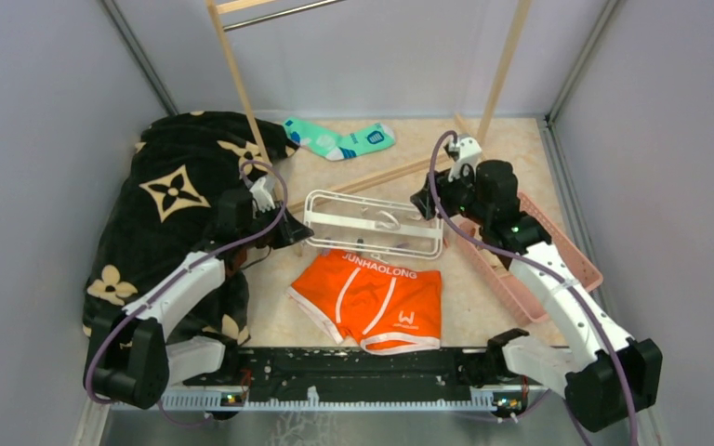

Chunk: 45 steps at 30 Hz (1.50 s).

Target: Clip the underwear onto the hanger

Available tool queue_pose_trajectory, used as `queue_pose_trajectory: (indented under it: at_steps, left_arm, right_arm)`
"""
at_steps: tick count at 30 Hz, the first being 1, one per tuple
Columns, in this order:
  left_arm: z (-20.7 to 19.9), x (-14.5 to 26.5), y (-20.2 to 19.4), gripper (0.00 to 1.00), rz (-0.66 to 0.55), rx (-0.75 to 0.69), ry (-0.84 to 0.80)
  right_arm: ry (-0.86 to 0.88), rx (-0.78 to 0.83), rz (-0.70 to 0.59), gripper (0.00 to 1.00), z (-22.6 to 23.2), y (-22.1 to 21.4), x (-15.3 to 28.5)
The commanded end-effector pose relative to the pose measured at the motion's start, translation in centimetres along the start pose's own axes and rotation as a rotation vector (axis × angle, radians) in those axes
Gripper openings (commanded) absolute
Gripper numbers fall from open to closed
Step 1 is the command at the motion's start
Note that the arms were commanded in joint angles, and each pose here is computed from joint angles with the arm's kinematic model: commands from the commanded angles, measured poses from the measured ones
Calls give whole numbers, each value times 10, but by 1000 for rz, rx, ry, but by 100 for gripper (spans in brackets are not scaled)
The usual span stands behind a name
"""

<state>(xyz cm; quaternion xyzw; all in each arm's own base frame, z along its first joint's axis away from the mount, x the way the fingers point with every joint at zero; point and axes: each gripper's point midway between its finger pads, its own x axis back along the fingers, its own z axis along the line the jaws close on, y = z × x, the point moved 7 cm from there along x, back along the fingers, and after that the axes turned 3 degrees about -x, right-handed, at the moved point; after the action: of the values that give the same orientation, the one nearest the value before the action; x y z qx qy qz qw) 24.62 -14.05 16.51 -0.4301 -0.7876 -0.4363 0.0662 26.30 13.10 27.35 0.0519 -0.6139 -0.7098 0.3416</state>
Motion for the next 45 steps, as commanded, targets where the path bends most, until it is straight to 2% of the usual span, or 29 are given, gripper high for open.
queue_pose_trajectory:
  at_steps: [1, 4, 7, 12, 15, 18, 22, 27, 29, 31, 33, 35, 39, 41, 45]
  left_arm:
    - [-3, -1, 5, 0, -10, -28, -23]
    - [-3, -1, 6, 0, -15, -29, -20]
    - [-3, -2, 8, 0, -17, -29, -17]
    - [-7, -4, 13, 0, -9, -11, -27]
    - [-11, -4, 15, 0, -4, -5, -42]
    - [-12, -4, 17, 0, -9, 5, -45]
    - [-16, -5, 17, 0, -6, 21, -55]
    - [-21, -12, 13, 0, 9, 30, -69]
    - [-24, -15, 11, 0, 18, 31, -77]
    - [-29, -19, 9, 0, 31, 28, -83]
    - [-32, -22, 8, 0, 37, 28, -80]
    - [-34, -23, 10, 0, 34, 34, -74]
    - [-36, -24, 15, 0, 22, 40, -61]
    - [-36, -25, 17, 0, 22, 39, -56]
    - [-36, -25, 18, 0, 27, 32, -50]
  right_arm:
    - [-1, -81, -23, 60, 4, -8, 3]
    - [-183, -160, 7, 58, -11, -18, 14]
    - [-325, -289, 77, 56, -21, -47, 20]
    - [-321, -476, 205, 53, -18, -93, 7]
    - [-363, -509, 250, 52, -25, -108, -1]
    - [-503, -471, 291, 52, -47, -122, -3]
    - [-710, -446, 264, 54, -91, -129, 10]
    - [-811, -484, 129, 59, -134, -105, 25]
    - [-764, -456, 58, 61, -136, -81, 25]
    - [-624, -384, -28, 62, -125, -50, 23]
    - [-359, -255, -140, 62, -99, -22, 23]
    - [-40, -101, -287, 64, -54, 3, 35]
    - [255, 90, -447, 65, 18, 22, 51]
    - [371, 166, -463, 65, 51, 20, 50]
    - [525, 372, -293, 65, 101, -12, 24]
